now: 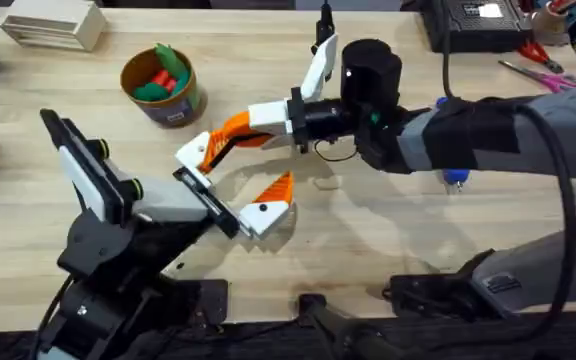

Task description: Pick up the gripper from the table and insert it into the empty holder that is missing its gripper. Then pick up a screw, insert it into the mounting hole, and use the screwdriver to tighten it. Finally, clean up the table by picking up the vegetable and placing it into the bucket.

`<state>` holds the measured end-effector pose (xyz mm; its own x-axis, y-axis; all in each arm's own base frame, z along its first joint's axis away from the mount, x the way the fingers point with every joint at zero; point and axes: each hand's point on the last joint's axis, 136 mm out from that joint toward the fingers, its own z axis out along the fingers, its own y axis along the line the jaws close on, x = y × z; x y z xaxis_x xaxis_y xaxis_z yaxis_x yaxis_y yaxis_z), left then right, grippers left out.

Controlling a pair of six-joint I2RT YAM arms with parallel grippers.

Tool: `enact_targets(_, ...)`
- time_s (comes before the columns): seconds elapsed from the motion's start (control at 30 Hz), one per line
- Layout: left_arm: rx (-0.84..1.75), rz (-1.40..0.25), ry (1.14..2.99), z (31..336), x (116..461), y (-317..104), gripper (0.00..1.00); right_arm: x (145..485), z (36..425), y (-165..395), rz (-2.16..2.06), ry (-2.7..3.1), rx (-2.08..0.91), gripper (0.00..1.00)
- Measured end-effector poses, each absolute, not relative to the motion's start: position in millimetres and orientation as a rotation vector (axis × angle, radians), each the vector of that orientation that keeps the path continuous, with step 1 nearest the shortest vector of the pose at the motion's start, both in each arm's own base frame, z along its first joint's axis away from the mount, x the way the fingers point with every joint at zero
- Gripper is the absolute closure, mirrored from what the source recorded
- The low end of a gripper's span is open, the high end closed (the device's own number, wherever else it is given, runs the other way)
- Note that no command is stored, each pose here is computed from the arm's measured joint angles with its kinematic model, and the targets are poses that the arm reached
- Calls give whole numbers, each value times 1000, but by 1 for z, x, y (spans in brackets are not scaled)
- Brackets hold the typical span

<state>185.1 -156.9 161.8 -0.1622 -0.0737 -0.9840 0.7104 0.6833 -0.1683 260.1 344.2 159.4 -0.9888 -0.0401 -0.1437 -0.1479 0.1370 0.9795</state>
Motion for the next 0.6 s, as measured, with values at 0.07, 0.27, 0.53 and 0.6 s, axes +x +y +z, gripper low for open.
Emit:
enact_targets(0.07, 534, -751, 1596, 162, 185, -157, 13, 261, 159, 344, 2001, 2304, -189, 986)
enact_targets(0.27, 537, -752, 1595, 162, 185, -157, 13, 269, 160, 337, 1992, 2293, -166, 986)
enact_targets(0.53, 544, -731, 1588, 162, 186, -156, 13, 276, 165, 336, 1976, 2249, -161, 986)
enact_targets(0.6, 534, -722, 1590, 162, 187, -155, 13, 276, 165, 340, 1963, 2244, -153, 986)
